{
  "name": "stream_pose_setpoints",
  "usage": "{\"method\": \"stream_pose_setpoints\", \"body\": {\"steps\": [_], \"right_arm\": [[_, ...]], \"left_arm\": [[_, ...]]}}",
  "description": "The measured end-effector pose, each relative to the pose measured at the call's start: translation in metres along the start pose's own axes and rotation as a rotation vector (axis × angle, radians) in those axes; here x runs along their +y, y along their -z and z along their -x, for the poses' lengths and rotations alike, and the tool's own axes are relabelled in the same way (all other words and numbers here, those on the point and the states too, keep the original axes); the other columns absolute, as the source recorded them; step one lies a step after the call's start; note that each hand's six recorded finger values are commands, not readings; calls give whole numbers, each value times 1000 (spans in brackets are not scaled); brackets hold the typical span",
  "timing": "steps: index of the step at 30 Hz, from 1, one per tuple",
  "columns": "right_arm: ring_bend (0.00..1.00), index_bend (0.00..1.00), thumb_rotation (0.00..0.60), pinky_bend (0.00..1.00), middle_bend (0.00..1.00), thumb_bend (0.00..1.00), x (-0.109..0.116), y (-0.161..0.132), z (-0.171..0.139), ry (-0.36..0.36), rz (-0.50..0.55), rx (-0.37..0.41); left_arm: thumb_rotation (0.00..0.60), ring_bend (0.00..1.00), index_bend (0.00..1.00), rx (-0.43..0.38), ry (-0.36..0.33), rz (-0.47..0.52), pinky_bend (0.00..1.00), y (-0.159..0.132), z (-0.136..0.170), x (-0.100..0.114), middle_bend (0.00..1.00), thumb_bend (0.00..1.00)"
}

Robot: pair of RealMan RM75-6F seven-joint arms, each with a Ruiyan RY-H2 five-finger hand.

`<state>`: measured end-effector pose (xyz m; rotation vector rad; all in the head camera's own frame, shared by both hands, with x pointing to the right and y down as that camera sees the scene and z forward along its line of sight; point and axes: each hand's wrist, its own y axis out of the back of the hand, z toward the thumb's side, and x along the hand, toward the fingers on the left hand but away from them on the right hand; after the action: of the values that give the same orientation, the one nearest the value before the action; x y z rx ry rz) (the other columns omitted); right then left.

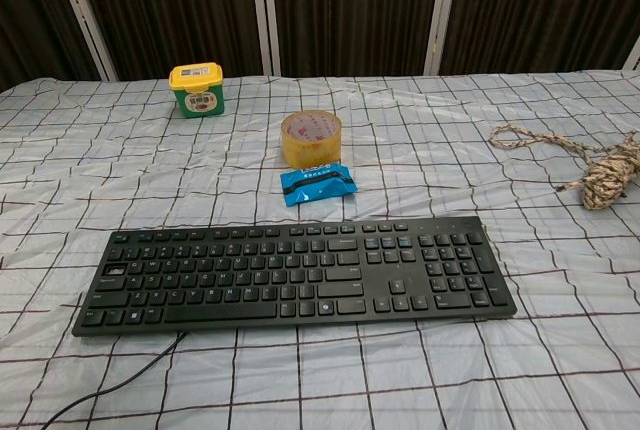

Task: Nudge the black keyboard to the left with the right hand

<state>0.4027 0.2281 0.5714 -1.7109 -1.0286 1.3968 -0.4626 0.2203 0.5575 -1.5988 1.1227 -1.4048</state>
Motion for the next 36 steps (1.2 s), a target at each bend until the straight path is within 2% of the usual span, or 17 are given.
{"method": "stream_pose_setpoints", "body": {"steps": [6,8,9,11,14,19,25,28,31,36], "right_arm": [[0,0,600,44,0,168,-1,-2,0,-11,2,9],[8,0,600,79,20,168,-1,-2,0,-12,0,13],[34,0,600,117,53,169,-1,-3,0,-13,-1,16],[197,0,600,292,222,169,-1,-5,2,-7,-5,24],[408,12,600,469,403,169,0,-11,5,1,-15,40],[621,59,600,595,617,169,-6,-21,9,-30,-30,63],[769,84,600,691,783,180,-9,-38,13,-45,-60,120],[822,97,600,730,835,256,-13,-51,17,-65,-81,151],[860,103,600,750,865,358,-19,-61,22,-97,-104,169],[872,106,600,758,875,405,-34,-75,30,-168,-153,177]], "left_arm": [[600,0,0,1,-1,-2,0,0,1,0,0,0],[600,0,0,2,-2,-1,0,0,0,0,0,0],[600,0,0,2,-3,-2,0,0,0,0,0,1],[600,0,0,2,-1,-3,0,0,0,0,0,0],[600,0,0,2,-2,-5,0,0,-1,0,0,0],[600,0,0,-1,-2,-6,0,-1,-1,-1,0,0],[600,0,0,-1,-4,-7,0,-1,-1,-1,0,0],[600,0,0,-2,-6,-6,0,-2,-1,0,0,0],[600,0,0,-2,-7,-3,0,-1,-1,0,0,0],[600,0,0,-2,-6,0,0,-1,-1,0,0,0]]}}
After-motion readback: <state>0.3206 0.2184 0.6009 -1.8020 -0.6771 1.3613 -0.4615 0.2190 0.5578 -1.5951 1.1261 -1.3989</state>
